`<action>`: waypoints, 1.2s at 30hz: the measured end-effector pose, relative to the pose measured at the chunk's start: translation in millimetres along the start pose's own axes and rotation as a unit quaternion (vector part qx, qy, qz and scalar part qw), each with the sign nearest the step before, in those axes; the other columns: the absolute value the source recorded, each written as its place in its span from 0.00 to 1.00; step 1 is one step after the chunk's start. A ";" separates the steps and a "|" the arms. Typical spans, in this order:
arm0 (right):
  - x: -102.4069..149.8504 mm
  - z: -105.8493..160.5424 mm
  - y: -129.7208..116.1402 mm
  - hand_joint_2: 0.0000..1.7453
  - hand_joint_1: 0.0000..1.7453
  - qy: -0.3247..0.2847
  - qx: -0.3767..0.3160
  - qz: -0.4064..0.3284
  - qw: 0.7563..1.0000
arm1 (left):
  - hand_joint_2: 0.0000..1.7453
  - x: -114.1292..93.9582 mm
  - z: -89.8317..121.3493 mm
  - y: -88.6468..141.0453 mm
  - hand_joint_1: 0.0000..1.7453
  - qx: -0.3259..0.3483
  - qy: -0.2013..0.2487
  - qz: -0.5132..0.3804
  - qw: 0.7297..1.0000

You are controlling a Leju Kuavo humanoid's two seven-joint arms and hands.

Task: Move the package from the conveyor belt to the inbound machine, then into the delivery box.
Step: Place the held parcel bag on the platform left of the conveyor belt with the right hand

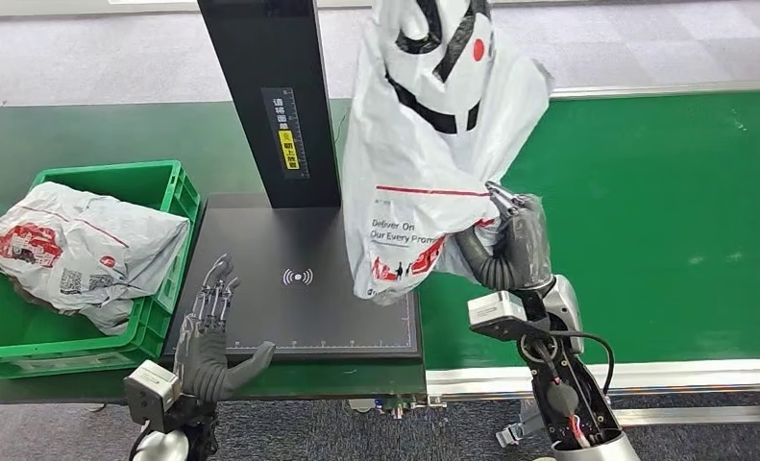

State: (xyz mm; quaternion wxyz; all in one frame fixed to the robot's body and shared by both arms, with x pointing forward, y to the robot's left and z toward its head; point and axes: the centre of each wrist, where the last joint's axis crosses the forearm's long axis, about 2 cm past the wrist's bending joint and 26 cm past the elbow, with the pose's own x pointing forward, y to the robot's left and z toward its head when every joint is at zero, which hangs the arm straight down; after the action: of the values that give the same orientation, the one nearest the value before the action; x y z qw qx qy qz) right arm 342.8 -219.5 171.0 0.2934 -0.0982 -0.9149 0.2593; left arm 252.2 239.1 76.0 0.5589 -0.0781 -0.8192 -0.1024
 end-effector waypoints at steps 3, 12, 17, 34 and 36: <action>7.5 -4.8 7.8 1.00 1.00 -0.018 0.025 -0.013 0.999 | 1.00 0.1 -0.4 0.1 0.00 0.000 -0.001 0.000 1.000; 20.3 -13.2 36.8 1.00 1.00 -0.054 0.140 -0.045 0.988 | 1.00 0.5 -5.5 -0.1 0.00 -0.003 -0.005 0.001 1.000; 20.0 -14.1 51.6 1.00 1.00 -0.056 0.186 -0.059 0.979 | 1.00 -0.1 -5.4 -0.5 0.00 -0.003 -0.003 0.001 1.000; -3.6 -4.2 91.4 1.00 1.00 0.024 0.371 -0.047 0.927 | 1.00 -0.9 -4.7 -0.6 0.00 -0.003 -0.001 0.001 1.000; -7.2 -0.7 94.0 1.00 1.00 0.039 0.390 -0.043 0.919 | 1.00 -0.9 -4.7 -0.7 0.00 -0.004 0.000 0.002 1.000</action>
State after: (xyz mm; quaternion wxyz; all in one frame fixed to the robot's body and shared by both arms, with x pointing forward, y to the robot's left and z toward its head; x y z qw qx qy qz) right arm 351.6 -142.0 118.0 0.3546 0.0539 -0.7323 0.5789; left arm 256.6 237.2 76.7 0.5592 -0.0816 -0.8184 -0.1046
